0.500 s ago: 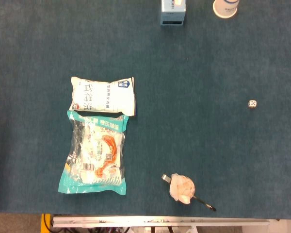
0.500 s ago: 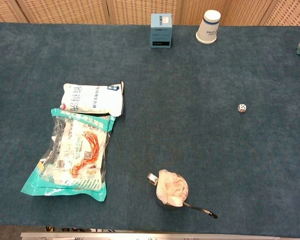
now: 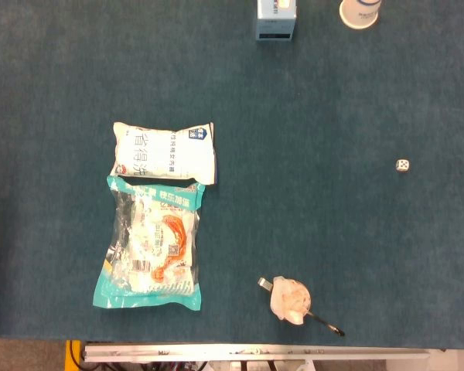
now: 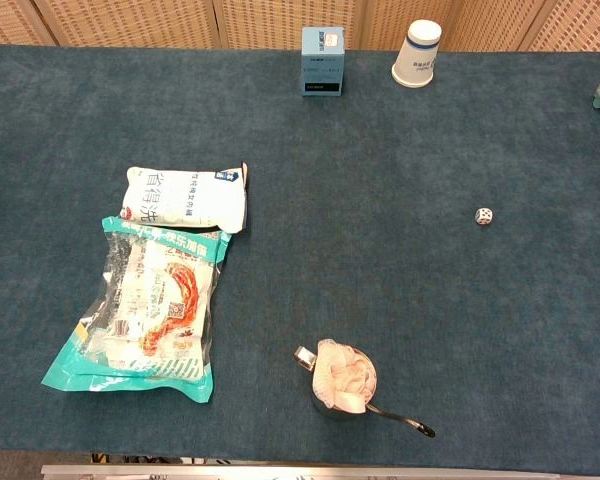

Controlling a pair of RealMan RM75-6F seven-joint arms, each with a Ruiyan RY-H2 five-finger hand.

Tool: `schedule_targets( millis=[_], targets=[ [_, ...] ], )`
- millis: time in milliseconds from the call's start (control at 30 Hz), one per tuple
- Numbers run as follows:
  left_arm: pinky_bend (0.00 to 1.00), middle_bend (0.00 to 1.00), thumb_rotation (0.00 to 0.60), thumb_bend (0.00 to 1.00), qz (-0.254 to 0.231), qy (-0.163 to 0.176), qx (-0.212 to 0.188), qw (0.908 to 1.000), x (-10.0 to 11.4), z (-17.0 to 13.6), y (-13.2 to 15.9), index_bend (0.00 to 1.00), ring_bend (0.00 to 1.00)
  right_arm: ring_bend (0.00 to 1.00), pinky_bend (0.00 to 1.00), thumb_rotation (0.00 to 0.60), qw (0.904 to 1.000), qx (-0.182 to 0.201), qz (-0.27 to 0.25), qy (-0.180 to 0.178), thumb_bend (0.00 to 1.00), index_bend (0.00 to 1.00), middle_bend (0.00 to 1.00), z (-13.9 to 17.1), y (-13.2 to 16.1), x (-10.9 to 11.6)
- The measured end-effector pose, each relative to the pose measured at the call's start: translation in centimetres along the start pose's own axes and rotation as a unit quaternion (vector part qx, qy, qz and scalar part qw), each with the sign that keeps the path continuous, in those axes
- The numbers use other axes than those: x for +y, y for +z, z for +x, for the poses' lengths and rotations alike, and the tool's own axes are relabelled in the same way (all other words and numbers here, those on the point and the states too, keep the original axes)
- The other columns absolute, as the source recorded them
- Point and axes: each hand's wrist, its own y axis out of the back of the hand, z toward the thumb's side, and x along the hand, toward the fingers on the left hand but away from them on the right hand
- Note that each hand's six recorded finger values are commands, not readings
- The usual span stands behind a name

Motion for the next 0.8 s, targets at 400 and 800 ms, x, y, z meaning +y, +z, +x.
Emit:
schedule_targets(
  millis=[400,800],
  targets=[
    [0.35,0.32,0.600,0.26,0.007,0.004,-0.003,1.0000,0.2,-0.3,0.2,0.45,0.19,0.44,0.65,0.600,0.9926,0.094,0.057,0.053,0.10,0.31,0.48,-3.0,4.7,0.8],
    [0.35,0.32,0.600,0.26,0.037,0.029,0.034,0.9983,1.0,-0.2,-1.2,0.44,0.19,0.54,0.86,0.600,0.9635,0.204,0.116,0.129,0.51,0.35,0.53,-8.9,11.7,0.4]
  ],
)
